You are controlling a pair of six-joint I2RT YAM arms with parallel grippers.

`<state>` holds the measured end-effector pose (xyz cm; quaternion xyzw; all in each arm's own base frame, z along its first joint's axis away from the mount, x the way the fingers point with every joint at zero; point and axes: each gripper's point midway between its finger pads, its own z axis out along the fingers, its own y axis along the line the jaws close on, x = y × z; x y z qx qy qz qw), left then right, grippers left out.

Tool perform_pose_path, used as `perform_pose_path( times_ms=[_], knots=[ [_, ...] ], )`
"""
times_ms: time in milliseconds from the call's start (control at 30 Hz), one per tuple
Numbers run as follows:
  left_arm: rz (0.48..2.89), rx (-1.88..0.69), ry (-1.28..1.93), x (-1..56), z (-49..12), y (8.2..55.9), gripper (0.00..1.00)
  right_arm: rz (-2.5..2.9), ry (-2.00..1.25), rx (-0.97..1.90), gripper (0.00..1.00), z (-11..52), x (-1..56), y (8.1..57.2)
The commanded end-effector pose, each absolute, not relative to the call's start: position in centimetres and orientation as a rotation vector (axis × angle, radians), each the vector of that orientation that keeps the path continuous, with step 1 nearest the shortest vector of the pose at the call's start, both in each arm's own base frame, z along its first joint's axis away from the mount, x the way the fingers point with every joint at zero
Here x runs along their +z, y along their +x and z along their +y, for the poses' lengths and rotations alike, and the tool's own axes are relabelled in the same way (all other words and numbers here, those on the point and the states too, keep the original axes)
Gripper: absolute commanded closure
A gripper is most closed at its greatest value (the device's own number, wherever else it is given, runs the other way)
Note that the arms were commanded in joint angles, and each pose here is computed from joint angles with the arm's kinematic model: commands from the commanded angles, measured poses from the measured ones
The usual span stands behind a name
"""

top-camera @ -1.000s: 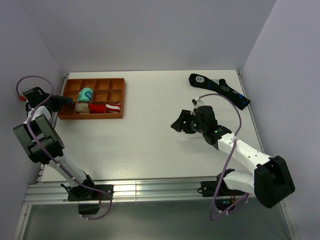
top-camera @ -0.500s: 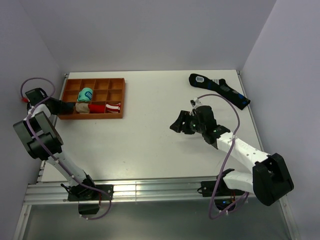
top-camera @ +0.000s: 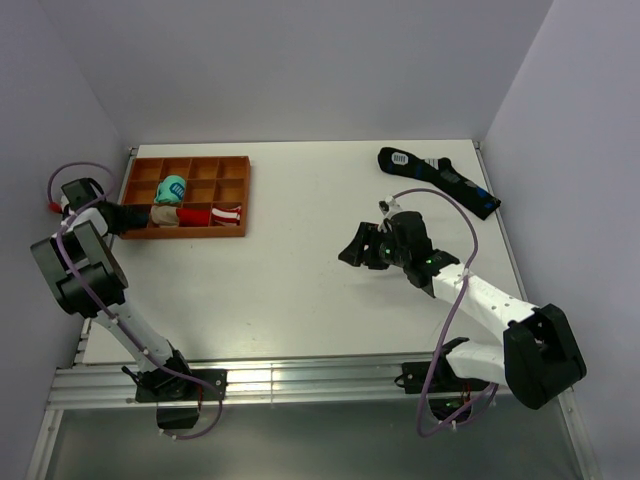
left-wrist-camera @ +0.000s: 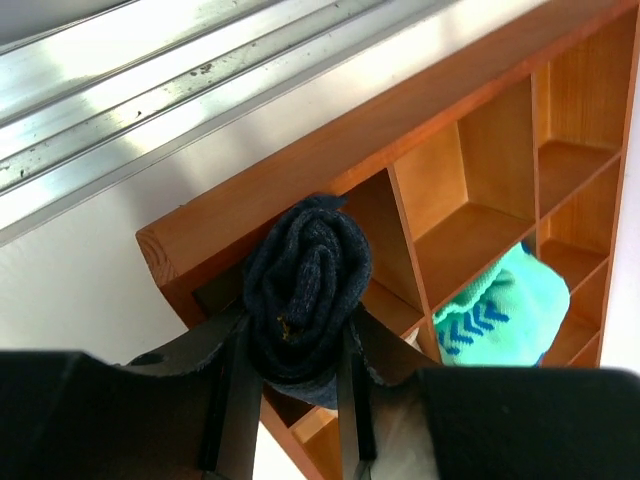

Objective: Roll the socks
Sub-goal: Place the sock in the storage box.

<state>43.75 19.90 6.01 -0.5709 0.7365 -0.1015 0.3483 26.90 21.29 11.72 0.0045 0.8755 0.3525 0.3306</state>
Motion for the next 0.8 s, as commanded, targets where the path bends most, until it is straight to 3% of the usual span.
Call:
perform_pose_path(
  times_ms=[0, 600, 667, 767],
  knots=[
    [1.806, -0.094, -1.677, 4.7, 22.1, 41.3, 1.00, 2.249, -0.018, 0.934, 0.33, 21.5, 12.4, 27.5],
    [1.745, 0.179, -1.793, 3.4, 22.3, 40.3, 0.99, 2.270, -0.032, 0.946, 0.33, 21.8, 11.9, 27.2],
    [1.767, 0.192, -1.786, 3.2, 22.3, 40.2, 0.95, 2.265, -0.035, 0.949, 0.33, 21.8, 12.0, 27.2],
    [1.768, 0.168, -1.747, 3.9, 22.3, 40.6, 0.79, 2.265, -0.036, 0.947, 0.33, 21.7, 12.0, 27.2]
  ],
)
